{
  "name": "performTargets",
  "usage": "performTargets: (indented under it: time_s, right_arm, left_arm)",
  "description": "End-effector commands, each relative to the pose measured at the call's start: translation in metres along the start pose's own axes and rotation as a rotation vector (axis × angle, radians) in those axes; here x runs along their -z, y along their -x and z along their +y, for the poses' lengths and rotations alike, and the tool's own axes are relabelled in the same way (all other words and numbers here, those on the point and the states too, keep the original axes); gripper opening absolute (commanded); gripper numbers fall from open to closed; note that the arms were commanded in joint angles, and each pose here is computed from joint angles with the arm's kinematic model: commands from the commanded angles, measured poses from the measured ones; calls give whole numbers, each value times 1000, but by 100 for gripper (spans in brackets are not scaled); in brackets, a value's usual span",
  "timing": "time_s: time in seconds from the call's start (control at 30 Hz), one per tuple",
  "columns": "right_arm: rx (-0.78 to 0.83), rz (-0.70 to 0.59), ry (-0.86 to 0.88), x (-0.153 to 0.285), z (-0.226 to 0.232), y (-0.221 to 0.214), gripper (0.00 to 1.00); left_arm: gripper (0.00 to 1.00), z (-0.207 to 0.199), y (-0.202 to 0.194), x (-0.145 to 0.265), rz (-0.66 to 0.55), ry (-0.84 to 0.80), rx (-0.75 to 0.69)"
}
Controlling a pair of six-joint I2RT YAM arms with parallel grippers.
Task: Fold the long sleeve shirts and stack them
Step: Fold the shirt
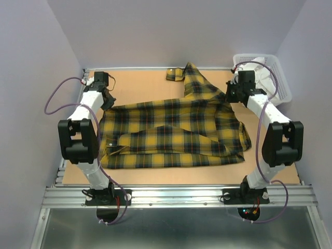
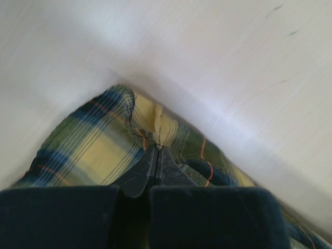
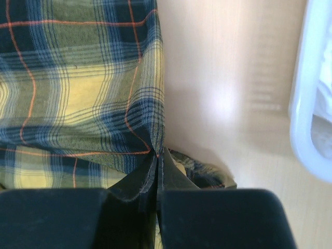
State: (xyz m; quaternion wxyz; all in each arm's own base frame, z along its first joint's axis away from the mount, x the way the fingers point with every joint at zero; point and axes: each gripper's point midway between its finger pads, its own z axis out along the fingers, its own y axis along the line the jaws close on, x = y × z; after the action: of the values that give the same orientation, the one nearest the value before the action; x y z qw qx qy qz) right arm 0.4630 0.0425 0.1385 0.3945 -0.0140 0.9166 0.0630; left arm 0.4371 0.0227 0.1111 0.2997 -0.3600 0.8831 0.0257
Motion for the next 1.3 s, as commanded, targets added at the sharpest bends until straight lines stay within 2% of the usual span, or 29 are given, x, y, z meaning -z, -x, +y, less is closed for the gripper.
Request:
performTargets:
  time_s: [0.0,0.3,0.57,0.7,0.87,1.0,1.07,1.1,1.17,1.2,1.23,1.27]
  right_arm:
    - [-56,-132,-54,23,-9,14,1]
    - [-188,-36,-51,17,-7,-64,1]
    - [-281,-5,-159,28,-23,-109,1]
    - [-318,-1,-159,31,-21,-115,1]
    - [-333,2,-128,33,-15,-117,8]
    - [-362,46,-178,27,-22,-137,14]
    - [-376,48,-162,27,-19,-137,24]
    - [-376,39,-152,29,-17,-134,30]
    - [-369,-1,-130,36,-14,-119,41]
    - [-367,-23,-123,40,-13,-111,42]
    - [-358,-45,-117,44,-12,-102,51]
    - [-348,-85,-87,52,-7,-86,55]
  left_arm:
    - [0,14,7,27,-79,-29,43]
    - [0,54,-52,1,5,45,33]
    - [0,72,-45,13,-51,95,20]
    - [0,81,-49,9,-40,121,7]
    - [0,87,-54,0,-34,139,-7]
    - [3,88,-63,-11,1,150,-26]
    - [12,84,-65,-7,14,125,-27]
    - [21,82,-63,-4,9,112,-24]
    - [32,78,-59,4,-4,80,-21]
    - [40,73,-49,15,-35,49,-16]
    - [63,72,-45,22,-46,39,-17]
    - [71,67,-33,36,-84,7,-7]
